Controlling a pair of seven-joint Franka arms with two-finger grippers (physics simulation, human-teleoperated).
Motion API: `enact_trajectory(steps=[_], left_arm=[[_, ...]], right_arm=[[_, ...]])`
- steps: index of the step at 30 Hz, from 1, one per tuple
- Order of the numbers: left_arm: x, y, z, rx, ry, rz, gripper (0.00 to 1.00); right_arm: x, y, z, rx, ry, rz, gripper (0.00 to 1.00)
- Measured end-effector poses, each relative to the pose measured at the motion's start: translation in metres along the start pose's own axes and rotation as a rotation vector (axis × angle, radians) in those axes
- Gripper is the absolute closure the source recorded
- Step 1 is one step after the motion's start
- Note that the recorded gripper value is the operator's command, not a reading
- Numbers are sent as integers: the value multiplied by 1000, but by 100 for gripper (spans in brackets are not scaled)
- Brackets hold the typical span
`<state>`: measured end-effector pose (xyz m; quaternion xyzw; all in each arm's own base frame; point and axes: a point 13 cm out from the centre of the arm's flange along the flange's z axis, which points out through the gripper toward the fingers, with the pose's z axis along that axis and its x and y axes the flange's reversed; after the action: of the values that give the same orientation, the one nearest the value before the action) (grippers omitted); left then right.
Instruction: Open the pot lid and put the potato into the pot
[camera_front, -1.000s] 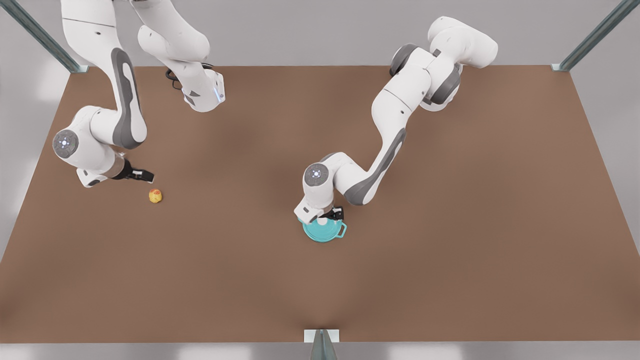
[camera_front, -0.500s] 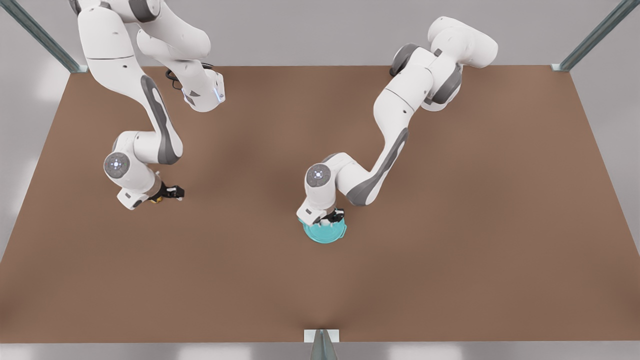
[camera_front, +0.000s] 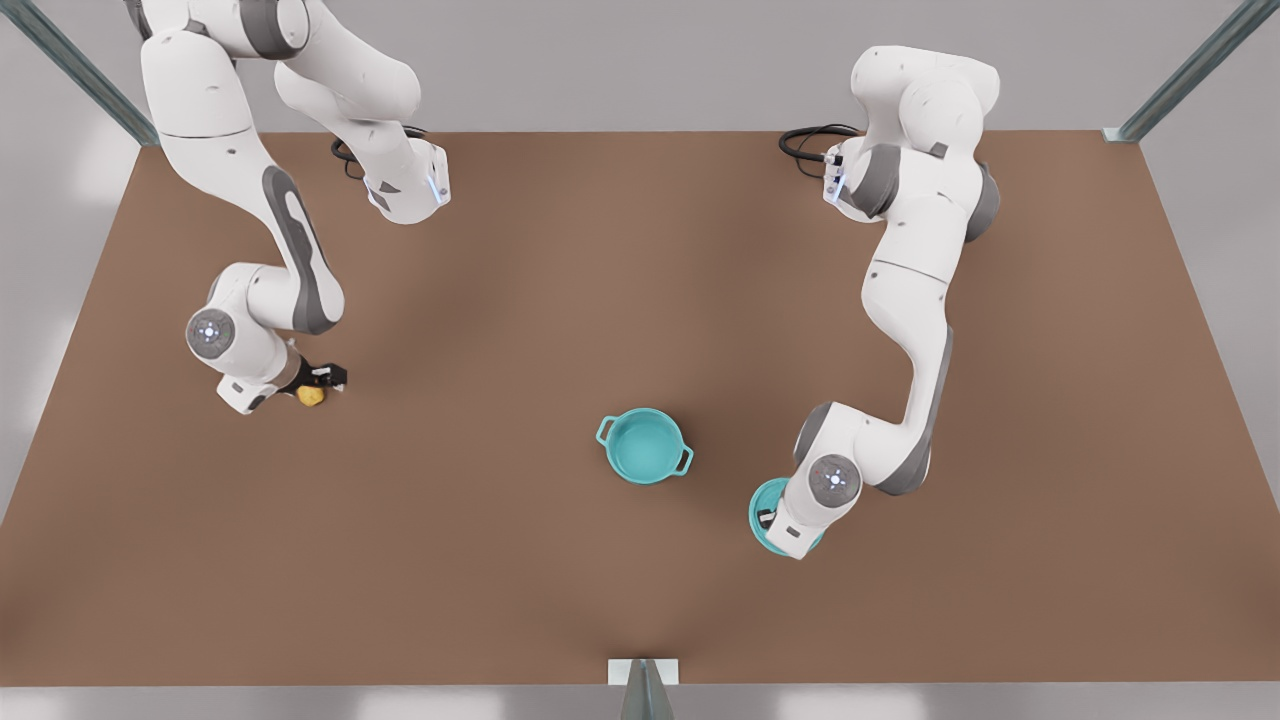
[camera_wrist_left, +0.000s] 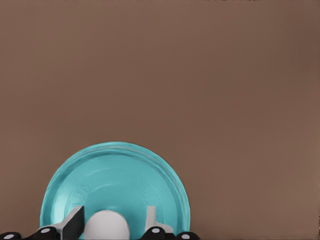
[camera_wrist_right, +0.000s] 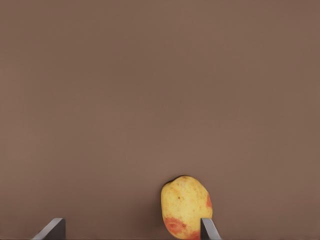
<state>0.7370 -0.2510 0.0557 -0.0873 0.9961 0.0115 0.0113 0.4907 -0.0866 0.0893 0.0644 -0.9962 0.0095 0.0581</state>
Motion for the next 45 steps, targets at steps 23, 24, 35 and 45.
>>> enact_trajectory(steps=[23,24,35,45], left_arm=[[93,152,-373,22,-17,202,0],[93,152,-372,19,-16,212,0],[92,157,-365,9,-7,274,0],[92,157,-362,8,-3,308,0]], right_arm=[[5,-37,43,30,20,-148,15],[4,-38,44,30,21,-153,15],[-2,-39,53,31,21,-194,51],[-5,-38,44,31,9,-230,56]])
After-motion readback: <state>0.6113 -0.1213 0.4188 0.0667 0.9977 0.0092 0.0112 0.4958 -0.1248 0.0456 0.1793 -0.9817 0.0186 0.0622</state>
